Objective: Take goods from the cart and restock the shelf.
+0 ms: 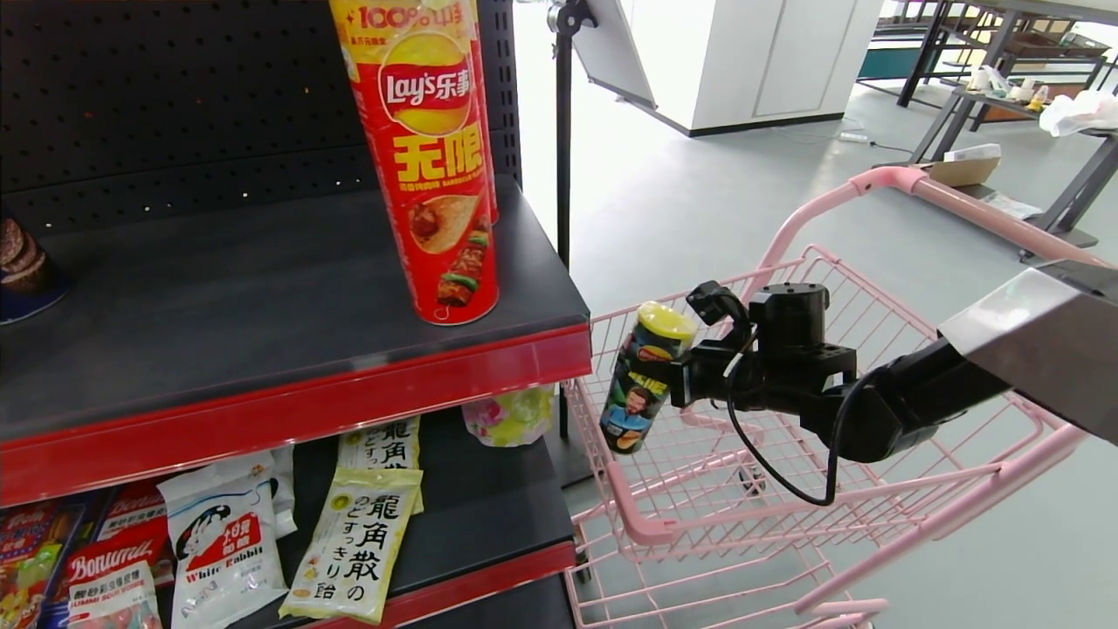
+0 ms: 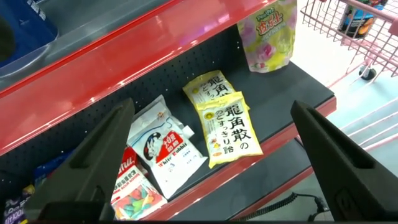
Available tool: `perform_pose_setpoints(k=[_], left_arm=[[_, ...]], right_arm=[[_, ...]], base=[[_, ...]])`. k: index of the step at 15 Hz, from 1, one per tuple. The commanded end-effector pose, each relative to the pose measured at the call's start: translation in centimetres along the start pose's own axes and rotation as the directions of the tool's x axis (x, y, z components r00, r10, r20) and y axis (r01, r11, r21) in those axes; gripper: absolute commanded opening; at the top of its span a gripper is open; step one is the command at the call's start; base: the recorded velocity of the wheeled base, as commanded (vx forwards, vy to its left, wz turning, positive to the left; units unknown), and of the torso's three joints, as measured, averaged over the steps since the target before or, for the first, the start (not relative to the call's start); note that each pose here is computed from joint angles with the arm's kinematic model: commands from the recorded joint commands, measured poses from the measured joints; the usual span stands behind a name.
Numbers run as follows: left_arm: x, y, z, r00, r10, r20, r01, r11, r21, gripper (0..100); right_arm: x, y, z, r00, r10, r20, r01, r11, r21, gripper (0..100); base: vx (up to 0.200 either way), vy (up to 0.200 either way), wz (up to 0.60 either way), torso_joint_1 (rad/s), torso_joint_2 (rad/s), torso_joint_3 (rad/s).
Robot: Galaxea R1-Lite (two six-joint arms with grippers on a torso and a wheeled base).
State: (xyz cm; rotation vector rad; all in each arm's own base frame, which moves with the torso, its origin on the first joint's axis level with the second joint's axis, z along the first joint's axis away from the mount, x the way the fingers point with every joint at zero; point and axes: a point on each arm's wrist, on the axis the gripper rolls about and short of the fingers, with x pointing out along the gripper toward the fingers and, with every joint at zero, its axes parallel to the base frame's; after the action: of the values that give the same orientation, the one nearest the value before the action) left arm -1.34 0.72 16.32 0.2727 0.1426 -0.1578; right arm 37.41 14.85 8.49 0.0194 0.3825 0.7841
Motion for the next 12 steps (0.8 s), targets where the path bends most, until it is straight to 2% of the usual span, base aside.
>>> perform_pose_setpoints(k=[1,3,6,7,9,10,11,12], left_arm=[[0.0,0.0,0.0,1.000,0.000,0.001,0.000,1.000,0.000,100],[0.0,0.1,0.3,1.000,0.002,0.021,-0.002,1.000,-0.003,100],[0.2,0.3,1.6,1.000,0.006,0.024,-0.006,1.000,-0.002,100],[0.7,0.4,2.1,1.000,-0.010,0.011,0.010,1.000,0.004,100],[1.3,0.4,2.7,1.000,-0.018,-0.009,0.018,1.000,0.006,100],[1.5,0.5,3.1,1.000,-0.016,0.000,0.016,1.000,0.007,100],[1.8,0.5,3.3,1.000,-0.015,-0.002,0.015,1.000,0.007,100],[2.2,0.5,3.4,1.000,-0.004,-0.022,0.004,1.000,0.015,100]], right_arm=[[-2.5,1.1,2.0,0.999,-0.002,0.051,0.003,1.000,-0.024,0],[-5.2,1.2,3.2,0.996,-0.044,0.080,0.046,0.999,-0.029,0],[-11.1,1.3,5.7,0.976,-0.128,0.177,0.138,0.989,-0.049,0],[-14.4,1.5,7.1,0.954,-0.191,0.231,0.214,0.974,-0.078,0],[-19.1,1.9,8.7,0.893,-0.357,0.273,0.397,0.911,-0.109,0],[-21.5,3.0,9.1,0.875,-0.411,0.256,0.446,0.890,-0.095,0],[-23.3,4.2,9.0,0.877,-0.424,0.225,0.451,0.888,-0.085,0],[-25.8,5.5,8.8,0.872,-0.456,0.176,0.473,0.879,-0.064,0]], base=[[0.000,0.000,0.00,0.000,0.00,0.000],[0.000,0.000,0.00,0.000,0.00,0.000],[0.000,0.000,0.00,0.000,0.00,0.000],[0.000,0.000,0.00,0.000,0.00,0.000],[0.000,0.000,0.00,0.000,0.00,0.000],[0.000,0.000,0.00,0.000,0.00,0.000],[0.000,0.000,0.00,0.000,0.00,0.000],[0.000,0.000,0.00,0.000,0.00,0.000]])
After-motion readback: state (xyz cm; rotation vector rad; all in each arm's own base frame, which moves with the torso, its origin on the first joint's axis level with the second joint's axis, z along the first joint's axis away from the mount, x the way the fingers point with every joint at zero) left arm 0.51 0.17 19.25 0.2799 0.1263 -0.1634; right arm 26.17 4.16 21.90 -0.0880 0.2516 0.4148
